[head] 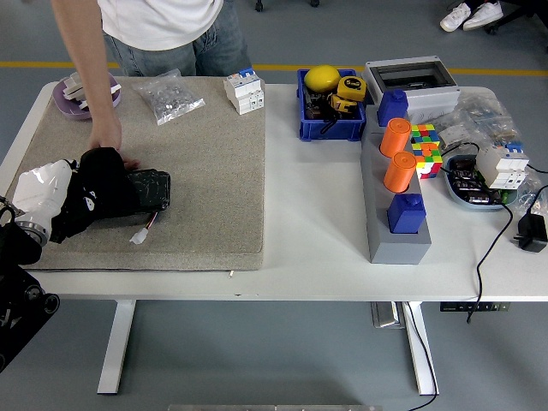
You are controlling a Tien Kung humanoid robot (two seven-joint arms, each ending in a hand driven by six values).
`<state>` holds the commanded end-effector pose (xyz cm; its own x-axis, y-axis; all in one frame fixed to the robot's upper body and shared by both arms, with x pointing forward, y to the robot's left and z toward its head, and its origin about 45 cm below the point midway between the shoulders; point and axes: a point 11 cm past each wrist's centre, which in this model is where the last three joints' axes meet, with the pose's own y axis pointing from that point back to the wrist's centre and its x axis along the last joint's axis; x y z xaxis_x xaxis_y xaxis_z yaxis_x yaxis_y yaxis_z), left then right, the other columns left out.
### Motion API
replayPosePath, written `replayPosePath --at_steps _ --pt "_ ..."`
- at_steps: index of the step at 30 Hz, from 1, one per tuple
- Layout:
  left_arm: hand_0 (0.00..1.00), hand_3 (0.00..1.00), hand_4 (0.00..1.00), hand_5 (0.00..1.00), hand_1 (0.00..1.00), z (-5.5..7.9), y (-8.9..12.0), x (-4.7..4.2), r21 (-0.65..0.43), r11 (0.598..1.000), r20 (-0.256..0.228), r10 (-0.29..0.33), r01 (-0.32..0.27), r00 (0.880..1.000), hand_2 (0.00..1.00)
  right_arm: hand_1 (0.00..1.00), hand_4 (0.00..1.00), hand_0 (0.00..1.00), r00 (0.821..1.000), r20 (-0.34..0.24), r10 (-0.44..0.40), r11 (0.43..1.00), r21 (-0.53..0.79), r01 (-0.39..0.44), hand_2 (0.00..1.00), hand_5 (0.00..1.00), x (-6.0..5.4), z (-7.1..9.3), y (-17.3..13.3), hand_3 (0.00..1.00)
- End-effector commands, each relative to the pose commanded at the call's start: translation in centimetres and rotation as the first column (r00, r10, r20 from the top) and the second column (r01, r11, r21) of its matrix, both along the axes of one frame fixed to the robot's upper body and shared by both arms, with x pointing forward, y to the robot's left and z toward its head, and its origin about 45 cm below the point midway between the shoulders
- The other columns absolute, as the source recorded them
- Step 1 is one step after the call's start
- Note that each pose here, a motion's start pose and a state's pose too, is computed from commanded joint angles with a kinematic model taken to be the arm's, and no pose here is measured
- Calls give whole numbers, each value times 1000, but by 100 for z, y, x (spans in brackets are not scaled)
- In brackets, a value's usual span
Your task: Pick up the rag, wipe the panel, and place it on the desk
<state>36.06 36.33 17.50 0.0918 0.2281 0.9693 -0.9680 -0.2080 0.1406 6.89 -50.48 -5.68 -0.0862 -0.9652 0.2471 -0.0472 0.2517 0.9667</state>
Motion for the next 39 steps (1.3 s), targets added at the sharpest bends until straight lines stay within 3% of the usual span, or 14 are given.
replayPosePath --at_steps 12,22,30,39 --pt "179 468 143 2 122 -16 -506 64 -29 993 -13 -115 115 993 532 583 998 731 1000 0 3 1000 0 -3 719 609 9 4 -3 756" --pt "179 467 142 2 122 -5 -767 90 -39 985 -16 -169 168 986 535 582 998 731 1000 -2 5 1000 0 -5 718 609 8 4 -3 755" --pt "180 467 146 2 121 7 -773 85 -37 985 -15 -170 169 985 537 582 998 731 1000 0 2 1000 2 -2 719 609 8 1 3 755" --pt "181 467 145 2 121 23 -468 102 -18 996 -3 -82 82 997 537 580 998 731 1000 3 1 1000 2 -1 718 607 13 1 6 755"
